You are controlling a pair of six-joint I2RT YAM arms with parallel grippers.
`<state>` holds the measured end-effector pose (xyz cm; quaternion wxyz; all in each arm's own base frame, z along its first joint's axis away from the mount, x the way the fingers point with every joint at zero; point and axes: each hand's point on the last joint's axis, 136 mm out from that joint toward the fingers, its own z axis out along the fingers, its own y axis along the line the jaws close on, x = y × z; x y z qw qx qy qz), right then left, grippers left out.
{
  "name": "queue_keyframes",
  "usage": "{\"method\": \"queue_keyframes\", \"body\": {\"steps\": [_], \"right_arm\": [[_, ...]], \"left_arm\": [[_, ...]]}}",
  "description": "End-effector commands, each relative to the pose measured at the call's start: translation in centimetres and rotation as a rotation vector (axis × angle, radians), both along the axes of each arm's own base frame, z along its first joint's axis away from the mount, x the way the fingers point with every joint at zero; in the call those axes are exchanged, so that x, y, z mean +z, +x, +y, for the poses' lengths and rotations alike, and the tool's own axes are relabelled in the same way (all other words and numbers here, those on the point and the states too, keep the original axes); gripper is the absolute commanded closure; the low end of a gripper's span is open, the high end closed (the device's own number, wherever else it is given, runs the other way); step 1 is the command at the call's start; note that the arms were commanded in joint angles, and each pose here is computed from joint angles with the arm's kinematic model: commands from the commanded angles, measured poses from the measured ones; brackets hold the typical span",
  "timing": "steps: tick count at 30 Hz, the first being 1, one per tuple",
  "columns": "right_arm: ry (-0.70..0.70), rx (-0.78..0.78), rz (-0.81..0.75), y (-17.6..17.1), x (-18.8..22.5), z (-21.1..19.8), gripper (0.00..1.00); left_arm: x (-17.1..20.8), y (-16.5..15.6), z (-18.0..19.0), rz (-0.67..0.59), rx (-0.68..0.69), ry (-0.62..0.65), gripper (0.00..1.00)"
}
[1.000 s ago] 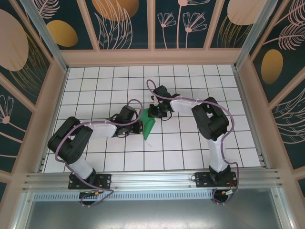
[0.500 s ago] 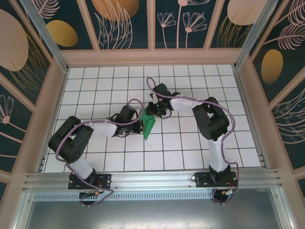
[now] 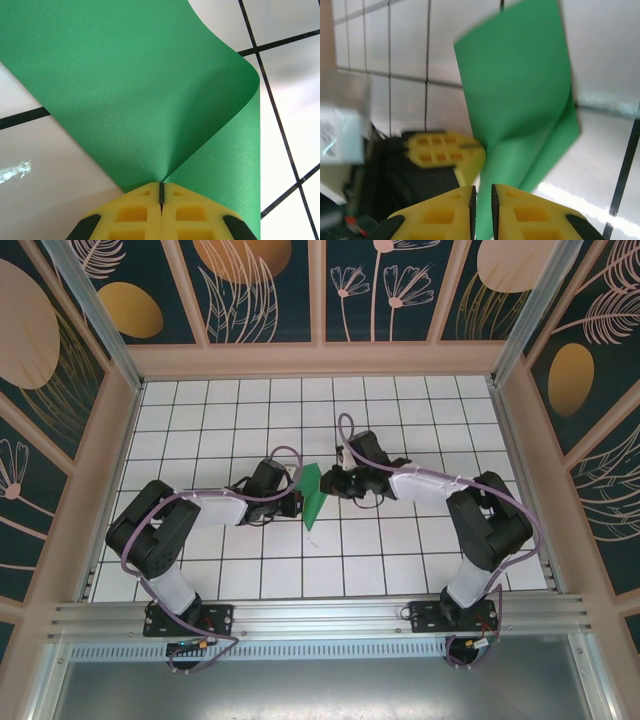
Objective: Fold a paper plane with a square sheet of paper (pick it up from the middle)
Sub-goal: Third fold the triangle at the center of the table.
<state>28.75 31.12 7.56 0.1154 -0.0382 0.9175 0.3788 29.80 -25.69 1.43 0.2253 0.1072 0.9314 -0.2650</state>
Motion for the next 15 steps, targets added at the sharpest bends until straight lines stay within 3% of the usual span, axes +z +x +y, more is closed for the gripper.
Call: {"method": "queue_keyframes", "body": {"steps": [1,15], "right_arm": [[0.136,0.015,0.012,-1.8,1.8,1.7,0.82],[0.157,0.021,0.112,-5.1,-1.7,3.4,0.85]], "left_arm": [[-2.7,-1.2,1.1,0.071,-0.012,0.073,1.0],[-2.6,-1.0,0.8,0.075,-0.022,0.075,1.0]]}}
